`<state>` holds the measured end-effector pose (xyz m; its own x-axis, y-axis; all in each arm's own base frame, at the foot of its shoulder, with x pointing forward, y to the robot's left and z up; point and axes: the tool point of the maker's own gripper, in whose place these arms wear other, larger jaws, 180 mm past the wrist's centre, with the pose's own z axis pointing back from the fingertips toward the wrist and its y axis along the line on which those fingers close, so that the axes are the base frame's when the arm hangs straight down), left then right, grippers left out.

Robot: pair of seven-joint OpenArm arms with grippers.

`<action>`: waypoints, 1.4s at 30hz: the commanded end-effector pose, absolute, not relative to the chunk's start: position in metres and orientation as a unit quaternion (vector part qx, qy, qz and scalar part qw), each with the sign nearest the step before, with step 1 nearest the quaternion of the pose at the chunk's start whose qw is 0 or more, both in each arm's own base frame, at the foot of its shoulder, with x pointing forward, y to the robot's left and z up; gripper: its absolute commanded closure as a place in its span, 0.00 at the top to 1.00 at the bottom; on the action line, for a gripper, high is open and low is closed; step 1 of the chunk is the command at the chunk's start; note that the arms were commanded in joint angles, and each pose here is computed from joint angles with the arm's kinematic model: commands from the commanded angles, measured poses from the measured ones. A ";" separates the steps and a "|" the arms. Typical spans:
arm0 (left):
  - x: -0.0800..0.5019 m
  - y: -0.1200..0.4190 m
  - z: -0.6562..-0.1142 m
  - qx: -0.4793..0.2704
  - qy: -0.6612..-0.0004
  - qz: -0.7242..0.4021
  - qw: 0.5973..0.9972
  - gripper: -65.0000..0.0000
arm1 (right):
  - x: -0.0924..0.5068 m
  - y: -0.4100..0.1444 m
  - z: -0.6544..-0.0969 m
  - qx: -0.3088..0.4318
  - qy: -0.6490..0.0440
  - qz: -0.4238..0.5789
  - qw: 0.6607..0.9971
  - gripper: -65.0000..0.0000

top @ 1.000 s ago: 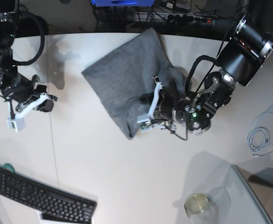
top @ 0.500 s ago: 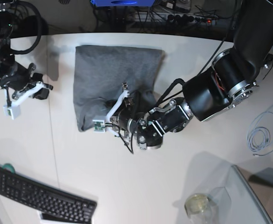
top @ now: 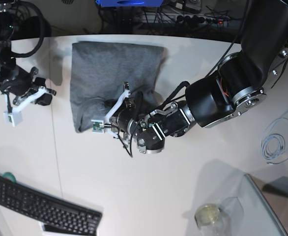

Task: Layout the t-shirt on the table in an organized manner, then fold the t-shirt properly
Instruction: 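Grasp the folded shirt's edge with both grippers and drag it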

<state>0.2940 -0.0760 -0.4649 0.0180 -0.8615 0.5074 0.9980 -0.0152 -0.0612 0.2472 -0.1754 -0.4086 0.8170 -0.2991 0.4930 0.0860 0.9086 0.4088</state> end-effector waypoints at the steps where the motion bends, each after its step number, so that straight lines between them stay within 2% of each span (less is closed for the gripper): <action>1: 0.307 -0.087 -0.449 -0.212 -0.184 -0.683 0.674 0.00 | 0.258 -0.178 -0.397 0.188 -0.308 -0.096 0.928 0.01; 6: 0.313 -0.088 -0.444 -0.207 -0.190 -0.685 0.672 0.00 | 0.258 -0.177 -0.397 0.189 -0.307 -0.094 0.928 0.01; 12: 0.326 -0.087 -0.434 -0.192 -0.195 -0.691 0.669 0.55 | 0.258 -0.176 -0.397 0.190 -0.306 -0.094 0.928 0.01; 14: 0.328 -0.090 -0.427 -0.185 -0.197 -0.701 0.660 0.68 | 0.258 -0.176 -0.397 0.190 -0.306 -0.094 0.928 0.01; 16: 0.329 -0.095 -0.418 -0.180 -0.204 -0.710 0.649 0.78 | 0.257 -0.176 -0.397 0.190 -0.305 -0.093 0.928 0.01; 20: 0.338 -0.099 -0.398 -0.163 -0.216 -0.725 0.633 0.85 | 0.258 -0.175 -0.397 0.192 -0.305 -0.093 0.928 0.01; 24: 0.358 -0.096 -0.356 -0.161 -0.270 -0.697 0.644 0.84 | 0.253 -0.170 -0.397 0.195 -0.302 -0.087 0.929 0.01; 25: 0.359 -0.092 -0.346 -0.164 -0.285 -0.687 0.648 0.81 | 0.251 -0.163 -0.397 0.199 -0.300 -0.078 0.930 0.01; 26: 0.358 -0.088 -0.338 -0.166 -0.301 -0.674 0.654 0.74 | 0.251 -0.155 -0.395 0.204 -0.301 -0.065 0.929 0.01; 27: 0.357 -0.080 -0.331 -0.170 -0.314 -0.659 0.662 0.65 | 0.251 -0.148 -0.391 0.208 -0.304 -0.053 0.928 0.01; 29: 0.342 -0.067 -0.325 -0.186 -0.338 -0.626 0.678 0.35 | 0.246 -0.130 -0.386 0.222 -0.301 -0.029 0.927 0.01; 31: 0.323 -0.054 -0.327 -0.207 -0.352 -0.593 0.694 0.00 | 0.240 -0.113 -0.384 0.234 -0.296 -0.008 0.926 0.01; 36: 0.256 -0.019 -0.356 -0.265 -0.355 -0.489 0.752 0.00 | 0.216 -0.081 -0.390 0.252 -0.259 0.067 0.930 0.01; 42: 0.202 -0.017 -0.373 -0.329 -0.355 -0.425 0.765 0.00 | 0.201 -0.066 -0.403 0.262 -0.229 0.086 0.934 0.01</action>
<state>0.1911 -0.0141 -0.3861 0.4133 -0.4511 0.7910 0.8796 0.4225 -0.2187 0.1956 -0.0632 -0.4082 0.8923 0.0415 0.4496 -0.2697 0.8475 0.4571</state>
